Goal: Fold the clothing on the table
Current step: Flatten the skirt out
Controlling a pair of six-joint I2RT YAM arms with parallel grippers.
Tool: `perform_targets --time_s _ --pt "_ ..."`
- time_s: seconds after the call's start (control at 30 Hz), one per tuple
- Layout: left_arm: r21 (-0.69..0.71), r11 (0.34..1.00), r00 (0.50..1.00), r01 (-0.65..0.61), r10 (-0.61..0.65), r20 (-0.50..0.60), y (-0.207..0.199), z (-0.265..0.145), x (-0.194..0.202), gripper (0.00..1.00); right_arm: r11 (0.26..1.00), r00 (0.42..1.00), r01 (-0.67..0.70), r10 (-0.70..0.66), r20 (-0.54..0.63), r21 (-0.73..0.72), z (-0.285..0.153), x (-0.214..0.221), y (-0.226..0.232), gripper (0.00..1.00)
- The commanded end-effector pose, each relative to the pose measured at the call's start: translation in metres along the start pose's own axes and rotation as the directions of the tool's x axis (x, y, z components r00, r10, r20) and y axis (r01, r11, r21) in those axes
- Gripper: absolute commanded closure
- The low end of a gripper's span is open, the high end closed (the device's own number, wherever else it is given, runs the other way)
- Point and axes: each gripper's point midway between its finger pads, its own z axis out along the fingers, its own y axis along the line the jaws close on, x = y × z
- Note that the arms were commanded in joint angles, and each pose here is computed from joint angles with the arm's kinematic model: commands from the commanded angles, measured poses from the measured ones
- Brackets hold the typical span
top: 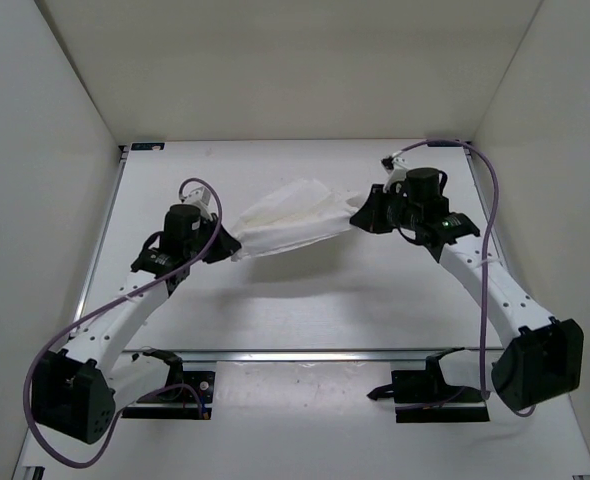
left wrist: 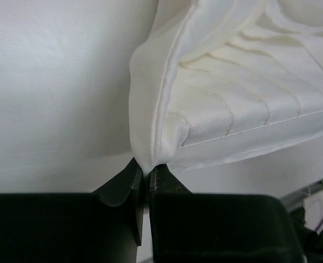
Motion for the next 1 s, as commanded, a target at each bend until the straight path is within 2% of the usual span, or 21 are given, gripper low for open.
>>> perform_targets --time_s 0.0,0.07,0.1,0.13,0.2,0.33,0.43,0.47,0.5,0.53,0.6,0.63,0.67,0.73,0.77,0.8,0.83,0.87,0.9,0.93,0.97 --pt "-0.152 0.988 0.990 0.030 -0.050 -0.131 0.039 0.000 0.062 1.00 0.984 0.993 -0.052 0.068 -0.093 0.170 -0.012 0.050 -0.044 1.00" --pt "-0.142 0.974 0.955 0.176 -0.204 -0.216 0.042 0.005 0.097 1.00 0.978 0.974 -0.123 0.151 -0.166 0.169 -0.017 0.081 -0.049 1.00" --pt "-0.143 0.965 0.924 0.219 -0.252 -0.287 0.043 0.005 0.121 1.00 0.974 0.967 -0.136 0.171 -0.190 0.180 -0.018 0.094 -0.052 1.00" --pt "-0.143 0.968 0.919 0.205 -0.241 -0.311 0.041 0.005 0.132 1.00 0.974 0.966 -0.134 0.170 -0.195 0.185 -0.021 0.100 -0.051 1.00" --pt "-0.148 0.975 0.931 0.163 -0.202 -0.303 0.034 0.005 0.133 1.00 0.970 0.960 -0.132 0.176 -0.219 0.203 -0.026 0.118 -0.052 1.00" --pt "-0.099 0.980 0.949 0.170 -0.190 -0.251 0.022 0.012 0.100 1.00 0.967 0.961 -0.167 0.204 -0.188 0.195 -0.036 0.108 -0.063 1.00" --pt "-0.006 0.991 0.979 0.133 -0.132 -0.154 0.000 0.023 0.050 1.00 0.971 0.986 -0.121 0.142 -0.090 0.207 -0.034 0.052 -0.075 1.00" --pt "0.051 0.995 0.994 0.085 -0.081 -0.071 -0.018 0.025 0.010 1.00 0.970 0.988 -0.114 0.134 -0.079 0.214 -0.028 0.038 -0.083 1.00" --pt "0.065 0.998 0.998 0.027 -0.023 -0.053 -0.025 0.032 -0.005 1.00 0.976 0.997 -0.057 0.068 -0.044 0.212 -0.023 -0.001 -0.080 1.00" --pt "0.102 0.995 1.000 -0.005 0.003 0.018 -0.047 0.035 -0.050 1.00 0.965 1.000 0.002 0.003 -0.021 0.262 -0.023 -0.025 -0.087 1.00" --pt "0.199 0.970 0.966 -0.143 0.092 0.242 -0.119 0.005 -0.161 1.00 0.947 0.988 0.082 -0.118 0.100 0.309 -0.032 -0.136 -0.070 1.00" --pt "0.171 0.967 0.945 -0.191 0.133 0.300 -0.127 0.002 -0.184 1.00 0.942 0.967 0.112 -0.176 0.182 0.315 -0.043 -0.188 -0.052 1.00" --pt "0.162 0.959 0.892 -0.232 0.143 0.429 -0.155 -0.028 -0.224 1.00 0.944 0.953 0.122 -0.198 0.229 0.307 -0.052 -0.210 -0.041 1.00" --pt "0.102 0.957 0.820 -0.270 0.173 0.546 -0.165 -0.056 -0.253 1.00 0.952 0.911 0.127 -0.223 0.347 0.279 -0.077 -0.246 -0.022 1.00" --pt "0.107 0.962 0.813 -0.251 0.150 0.562 -0.156 -0.064 -0.255 1.00 0.944 0.913 0.139 -0.239 0.330 0.298 -0.075 -0.240 -0.027 0.99" --pt "0.097 0.978 0.831 -0.186 0.104 0.547 -0.131 -0.056 -0.251 1.00 0.938 0.914 0.148 -0.251 0.319 0.313 -0.075 -0.232 -0.024 1.00" --pt "0.145 0.975 0.843 -0.170 0.068 0.534 -0.129 -0.063 -0.242 1.00 0.923 0.918 0.149 -0.262 0.296 0.356 -0.076 -0.216 -0.032 1.00" --pt "0.116 0.984 0.861 -0.137 0.060 0.505 -0.103 -0.059 -0.221 1.00 0.920 0.944 0.136 -0.232 0.233 0.368 -0.061 -0.185 -0.050 1.00" --pt "0.075 0.991 0.893 -0.115 0.070 0.444 -0.077 -0.039 -0.190 1.00 0.927 0.937 0.129 -0.229 0.262 0.352 -0.069 -0.181 -0.047 0.99" --pt "0.072 0.989 0.890 -0.126 0.080 0.449 -0.072 -0.050 -0.180 1.00 0.937 0.952 0.097 -0.186 0.244 0.336 -0.064 -0.154 -0.057 1.00" --pt "0.066 0.990 0.910 -0.128 0.091 0.404 -0.058 -0.042 -0.152 1.00 0.946 0.964 0.073 -0.148 0.219 0.317 -0.059 -0.125 -0.063 1.00"
